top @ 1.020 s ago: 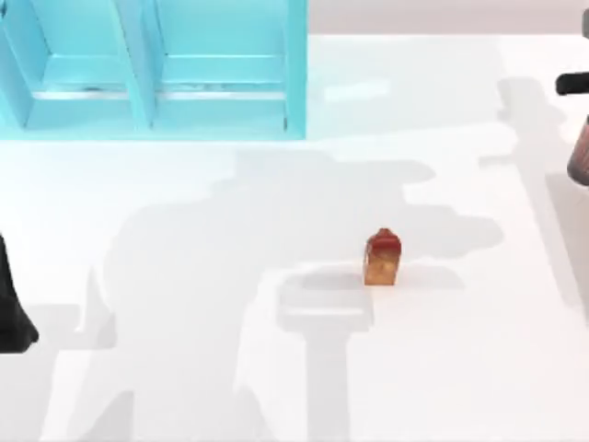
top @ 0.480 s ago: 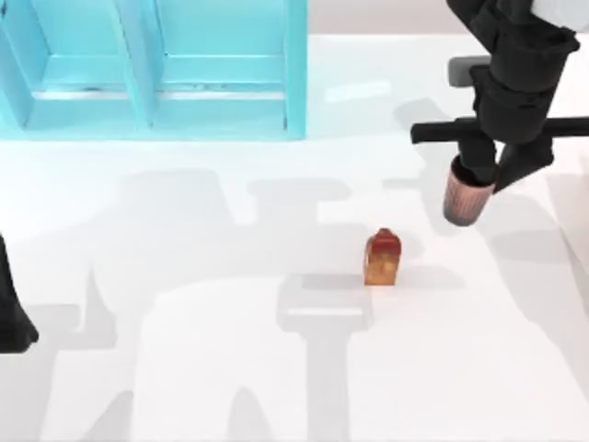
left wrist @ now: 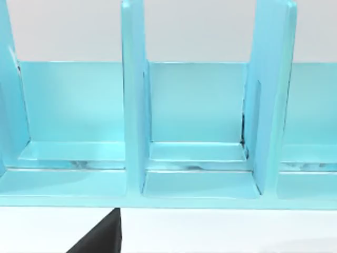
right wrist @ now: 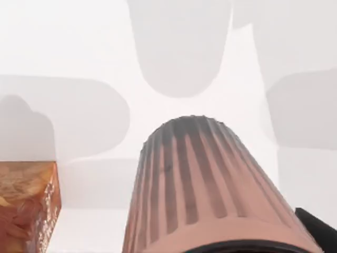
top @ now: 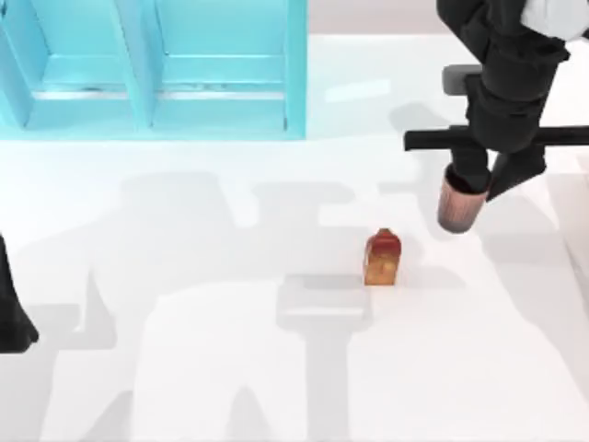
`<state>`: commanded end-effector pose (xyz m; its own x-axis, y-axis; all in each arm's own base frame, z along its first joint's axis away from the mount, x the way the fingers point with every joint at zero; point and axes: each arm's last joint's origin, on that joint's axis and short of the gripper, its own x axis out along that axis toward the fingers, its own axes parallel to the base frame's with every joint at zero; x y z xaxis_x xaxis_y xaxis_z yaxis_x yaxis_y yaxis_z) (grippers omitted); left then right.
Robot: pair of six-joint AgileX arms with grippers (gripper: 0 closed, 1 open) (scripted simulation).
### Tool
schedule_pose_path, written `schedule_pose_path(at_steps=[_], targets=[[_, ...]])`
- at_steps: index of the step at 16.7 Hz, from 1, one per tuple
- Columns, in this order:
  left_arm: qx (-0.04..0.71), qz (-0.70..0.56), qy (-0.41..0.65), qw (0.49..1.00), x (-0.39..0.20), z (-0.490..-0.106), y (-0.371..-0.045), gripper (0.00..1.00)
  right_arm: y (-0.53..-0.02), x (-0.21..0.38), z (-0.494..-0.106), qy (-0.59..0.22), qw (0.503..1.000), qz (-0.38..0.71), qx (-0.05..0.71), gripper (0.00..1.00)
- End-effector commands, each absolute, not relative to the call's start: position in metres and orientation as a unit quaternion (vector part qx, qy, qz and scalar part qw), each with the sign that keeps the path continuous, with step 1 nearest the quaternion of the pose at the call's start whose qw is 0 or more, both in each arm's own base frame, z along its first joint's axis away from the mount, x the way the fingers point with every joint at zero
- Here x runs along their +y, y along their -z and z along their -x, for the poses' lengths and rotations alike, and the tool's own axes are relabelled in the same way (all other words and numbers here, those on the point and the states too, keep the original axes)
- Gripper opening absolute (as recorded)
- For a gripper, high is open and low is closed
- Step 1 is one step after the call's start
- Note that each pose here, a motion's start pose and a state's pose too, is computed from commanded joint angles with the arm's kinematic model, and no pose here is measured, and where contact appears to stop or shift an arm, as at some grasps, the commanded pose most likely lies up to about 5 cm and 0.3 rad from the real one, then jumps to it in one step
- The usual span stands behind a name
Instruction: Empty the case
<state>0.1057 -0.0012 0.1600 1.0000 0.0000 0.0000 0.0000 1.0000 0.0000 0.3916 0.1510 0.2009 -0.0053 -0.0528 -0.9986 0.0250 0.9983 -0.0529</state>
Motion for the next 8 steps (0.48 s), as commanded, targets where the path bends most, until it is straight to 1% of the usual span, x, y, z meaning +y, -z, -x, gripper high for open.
schedule_pose_path(at_steps=[2,8], targets=[[0.000,0.000,0.000,1.000,-0.001,-0.106,-0.160,1.00,-0.195,0.152,-0.391,0.028,0.704,0.010,0.709,0.00],[0.000,0.000,0.000,1.000,-0.001,-0.106,-0.160,1.00,-0.156,0.156,-0.391,0.026,0.706,0.012,0.708,0.00]])
